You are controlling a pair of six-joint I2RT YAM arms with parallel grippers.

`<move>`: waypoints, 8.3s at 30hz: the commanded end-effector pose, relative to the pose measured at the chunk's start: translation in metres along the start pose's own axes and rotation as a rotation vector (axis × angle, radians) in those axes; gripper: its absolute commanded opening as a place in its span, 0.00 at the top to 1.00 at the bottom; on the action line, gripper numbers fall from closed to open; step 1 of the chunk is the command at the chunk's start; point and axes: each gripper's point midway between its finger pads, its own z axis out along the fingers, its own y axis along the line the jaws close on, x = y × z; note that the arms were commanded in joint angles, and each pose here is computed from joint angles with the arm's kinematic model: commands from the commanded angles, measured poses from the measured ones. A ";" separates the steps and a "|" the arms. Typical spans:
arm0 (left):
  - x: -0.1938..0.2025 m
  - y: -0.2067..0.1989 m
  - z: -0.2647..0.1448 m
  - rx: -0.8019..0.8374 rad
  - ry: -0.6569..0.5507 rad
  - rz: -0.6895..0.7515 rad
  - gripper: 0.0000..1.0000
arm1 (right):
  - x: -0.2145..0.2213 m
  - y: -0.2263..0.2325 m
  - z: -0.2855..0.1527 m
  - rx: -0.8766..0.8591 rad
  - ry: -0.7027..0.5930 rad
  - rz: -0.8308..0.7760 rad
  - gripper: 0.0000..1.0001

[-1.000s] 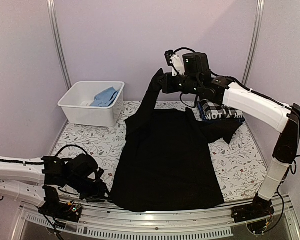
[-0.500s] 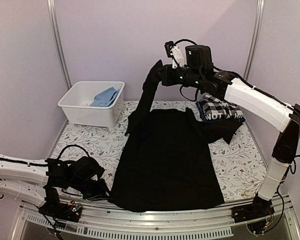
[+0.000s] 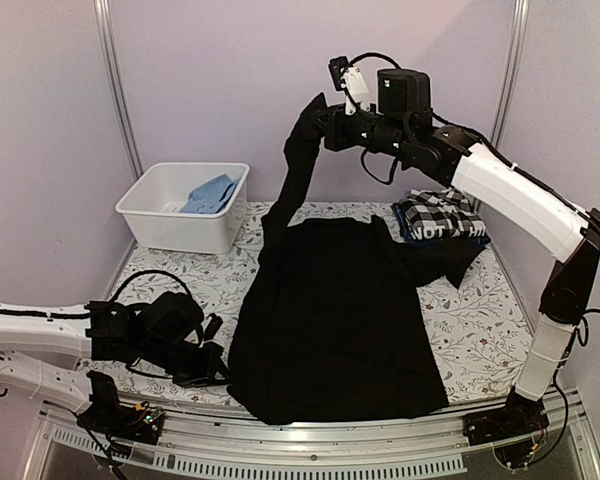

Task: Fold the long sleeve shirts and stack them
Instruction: Pick up the shirt from the center of the board, then move the flattened shirt to the center of the board, then fold the flattened shirt at the center of the board.

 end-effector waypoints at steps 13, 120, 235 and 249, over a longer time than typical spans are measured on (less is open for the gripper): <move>0.012 -0.101 -0.010 0.184 0.152 0.417 1.00 | -0.018 -0.093 -0.024 0.345 -0.009 -0.233 1.00; -0.093 0.017 -0.007 -0.025 -0.047 -0.011 1.00 | 0.288 -0.145 0.092 0.014 0.559 0.507 1.00; -0.049 -0.082 0.079 0.018 0.292 0.421 0.94 | -0.013 -0.104 -0.029 0.135 0.070 0.038 1.00; -0.099 -0.111 0.034 0.096 0.105 0.399 0.59 | 0.132 -0.062 -0.023 -0.068 0.374 0.128 1.00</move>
